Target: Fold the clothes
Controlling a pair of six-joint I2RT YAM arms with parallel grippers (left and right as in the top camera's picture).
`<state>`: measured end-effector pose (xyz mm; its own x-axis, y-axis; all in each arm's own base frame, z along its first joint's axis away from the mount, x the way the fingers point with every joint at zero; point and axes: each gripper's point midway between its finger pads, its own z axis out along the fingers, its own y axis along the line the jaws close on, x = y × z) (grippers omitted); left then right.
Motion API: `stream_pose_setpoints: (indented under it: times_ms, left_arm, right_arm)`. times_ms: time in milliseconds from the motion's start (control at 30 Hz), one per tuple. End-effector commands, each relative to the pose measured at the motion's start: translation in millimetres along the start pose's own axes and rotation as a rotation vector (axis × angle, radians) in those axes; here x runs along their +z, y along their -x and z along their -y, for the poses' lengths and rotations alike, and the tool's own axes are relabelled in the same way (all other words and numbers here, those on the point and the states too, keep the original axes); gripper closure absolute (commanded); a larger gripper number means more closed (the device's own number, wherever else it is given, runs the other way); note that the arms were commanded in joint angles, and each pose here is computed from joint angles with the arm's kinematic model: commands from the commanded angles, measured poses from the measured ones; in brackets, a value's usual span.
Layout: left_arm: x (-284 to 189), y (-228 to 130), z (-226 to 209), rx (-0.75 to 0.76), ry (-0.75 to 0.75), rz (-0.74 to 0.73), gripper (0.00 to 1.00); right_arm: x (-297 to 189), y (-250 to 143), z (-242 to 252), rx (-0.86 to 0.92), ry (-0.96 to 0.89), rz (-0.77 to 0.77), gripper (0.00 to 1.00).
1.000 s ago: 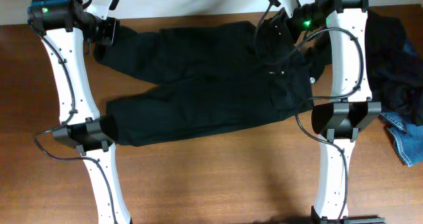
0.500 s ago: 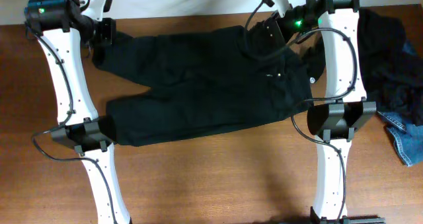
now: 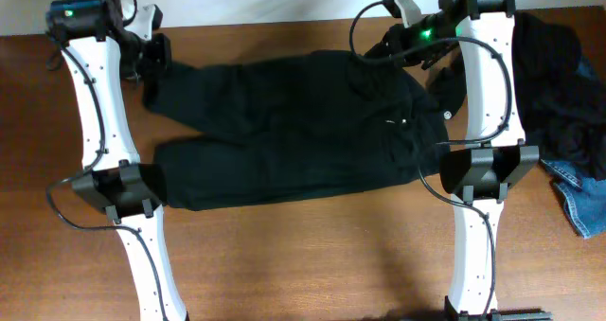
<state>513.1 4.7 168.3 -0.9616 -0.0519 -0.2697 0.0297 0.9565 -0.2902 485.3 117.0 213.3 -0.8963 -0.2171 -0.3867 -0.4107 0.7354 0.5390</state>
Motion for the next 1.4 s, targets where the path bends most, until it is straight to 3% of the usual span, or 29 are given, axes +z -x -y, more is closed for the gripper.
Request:
stream_pose_setpoints:
  times_ms: [0,167,433,733,933,1033,1200,1367]
  left_arm:
    - [-8.5,-5.6,8.4,-0.021,-0.046,-0.011,1.00]
    - [-17.3,-15.7,17.3,-0.028,-0.074,-0.036,1.00]
    - [-51.2,-47.5,12.7,-0.037,0.030,-0.079,1.00]
    - [-9.1,-115.0,10.0,-0.071,0.026,-0.355,1.00]
    - [12.5,-154.9,-15.9,-0.092,0.124,-0.514,1.00]
    - [16.5,-160.4,-25.1,-0.097,0.158,-0.532,1.00]
    - [16.0,-173.6,-64.1,-0.168,0.356,-0.567,1.00]
    - [32.1,-183.7,-85.8,-0.216,0.364,-0.563,0.99]
  right_arm:
    - [-24.7,4.9,-17.6,-0.006,-0.036,0.047,0.96]
    - [-24.4,2.3,-6.9,-0.003,-0.097,0.031,0.96]
    - [-19.8,0.9,-3.1,0.005,-0.096,0.019,0.96]
    - [-17.8,-0.3,-1.6,0.010,-0.094,0.012,0.96]
    - [-17.7,-0.3,-1.5,0.009,-0.094,0.012,0.96]
    - [-17.8,-0.6,-1.4,0.011,-0.094,0.011,0.96]
    - [-17.7,-1.0,-0.7,0.008,-0.099,0.009,0.96]
    - [-18.1,-1.3,0.8,0.008,-0.108,0.007,0.96]
